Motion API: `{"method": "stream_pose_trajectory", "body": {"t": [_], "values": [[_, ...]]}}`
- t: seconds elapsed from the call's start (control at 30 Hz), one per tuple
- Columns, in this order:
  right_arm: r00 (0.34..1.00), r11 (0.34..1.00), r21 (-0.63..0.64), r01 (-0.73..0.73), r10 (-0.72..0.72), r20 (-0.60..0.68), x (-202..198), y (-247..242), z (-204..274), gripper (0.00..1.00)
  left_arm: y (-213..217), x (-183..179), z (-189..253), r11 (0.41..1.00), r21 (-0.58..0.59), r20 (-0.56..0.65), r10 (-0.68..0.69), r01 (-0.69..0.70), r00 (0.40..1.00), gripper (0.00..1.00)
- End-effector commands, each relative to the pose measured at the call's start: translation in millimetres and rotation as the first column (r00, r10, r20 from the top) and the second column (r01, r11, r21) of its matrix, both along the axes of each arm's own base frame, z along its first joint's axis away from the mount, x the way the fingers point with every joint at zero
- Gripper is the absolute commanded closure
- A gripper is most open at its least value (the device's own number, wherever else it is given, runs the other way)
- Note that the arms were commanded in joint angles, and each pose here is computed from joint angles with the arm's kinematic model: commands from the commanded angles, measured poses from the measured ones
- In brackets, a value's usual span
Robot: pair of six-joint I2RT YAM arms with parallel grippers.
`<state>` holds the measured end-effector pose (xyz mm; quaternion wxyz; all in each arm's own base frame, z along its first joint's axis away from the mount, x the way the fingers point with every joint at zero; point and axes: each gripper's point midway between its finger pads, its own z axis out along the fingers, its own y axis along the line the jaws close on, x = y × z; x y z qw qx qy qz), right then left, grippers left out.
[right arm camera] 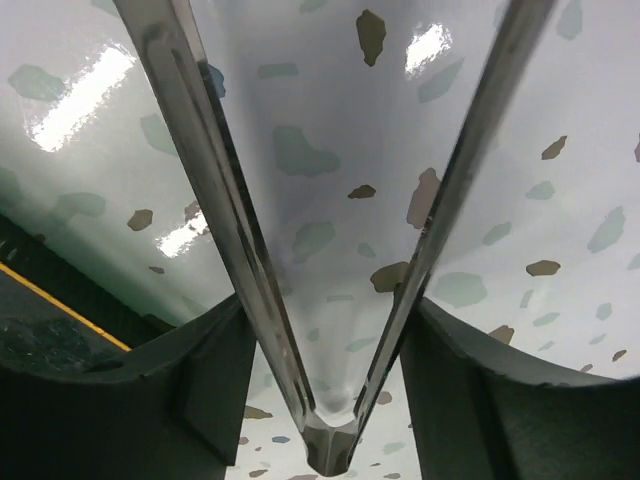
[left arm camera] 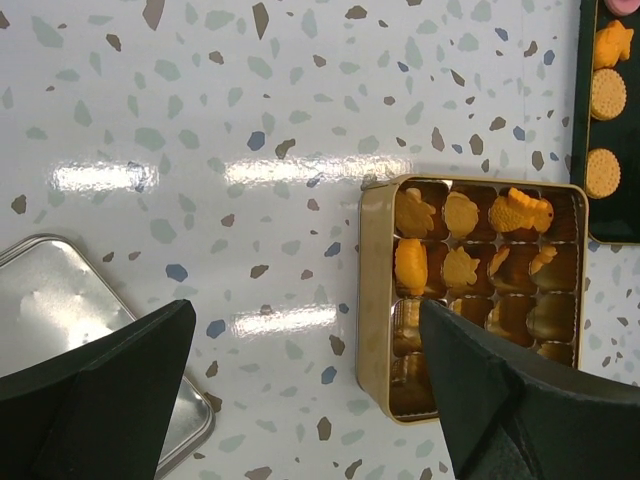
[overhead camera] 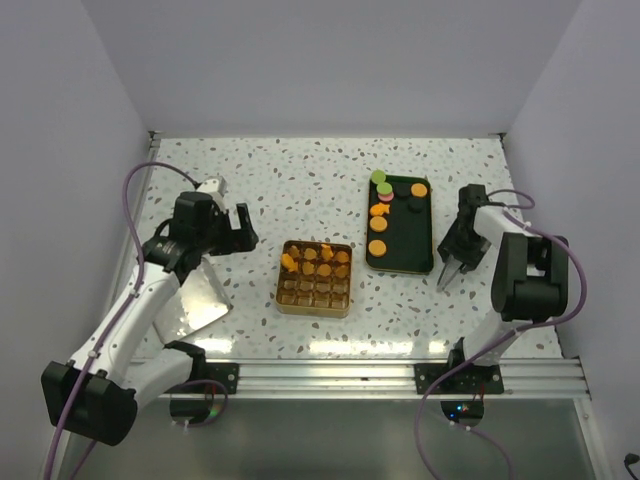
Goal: Pack the cookies
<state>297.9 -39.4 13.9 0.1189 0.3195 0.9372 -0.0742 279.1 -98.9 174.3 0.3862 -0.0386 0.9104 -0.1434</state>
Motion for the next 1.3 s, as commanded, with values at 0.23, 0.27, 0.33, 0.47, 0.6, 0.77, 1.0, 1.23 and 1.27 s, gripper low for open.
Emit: {"method": "stream_pose_trajectory", "body": {"t": [0.23, 0.27, 0.33, 0.47, 0.6, 0.77, 1.0, 1.23, 1.27], "values": [[0.999, 0.99, -0.133, 0.039, -0.044, -0.032, -7, -24, 16, 0.18, 16, 3, -21, 0.997, 0.059, -0.031, 0.053, -0.051, 0.998, 0.0], [0.999, 0.986, -0.159, 0.047, -0.049, -0.008, -3, -29, 31, 0.11, 17, 1, -27, 0.996, 0.063, -0.049, 0.058, -0.055, 0.997, 0.0], [0.998, 0.984, -0.165, 0.062, -0.059, 0.028, 1, -30, 47, 0.02, 21, 0, -37, 0.994, 0.081, -0.091, 0.082, -0.075, 0.993, 0.0], [0.987, 0.992, -0.093, 0.089, -0.076, 0.142, 13, -18, 83, 0.01, 29, 1, -54, 0.986, 0.123, -0.154, 0.131, -0.113, 0.979, 0.0], [0.961, 0.999, 0.01, 0.04, -0.041, 0.272, 24, 6, 128, 0.01, 48, -2, -72, 0.958, 0.211, -0.219, 0.241, -0.195, 0.946, 0.0], [0.926, 0.99, 0.095, -0.103, 0.061, 0.372, 12, 53, 163, 0.01, 58, -9, -105, 0.933, 0.24, -0.301, 0.335, -0.269, 0.893, 0.01], [0.899, 0.967, 0.186, -0.175, 0.08, 0.432, -14, 85, 185, 0.02, 64, -18, -138, 0.909, 0.265, -0.363, 0.404, -0.323, 0.84, 0.08], [0.889, 0.951, 0.222, -0.216, 0.097, 0.448, -42, 93, 200, 0.02, 69, -32, -161, 0.887, 0.273, -0.391, 0.456, -0.372, 0.8, 0.49], [0.887, 0.951, 0.221, -0.218, 0.099, 0.452, -45, 93, 202, 0.02, 69, -32, -164, 0.887, 0.265, -0.395, 0.458, -0.379, 0.796, 0.53]]}}
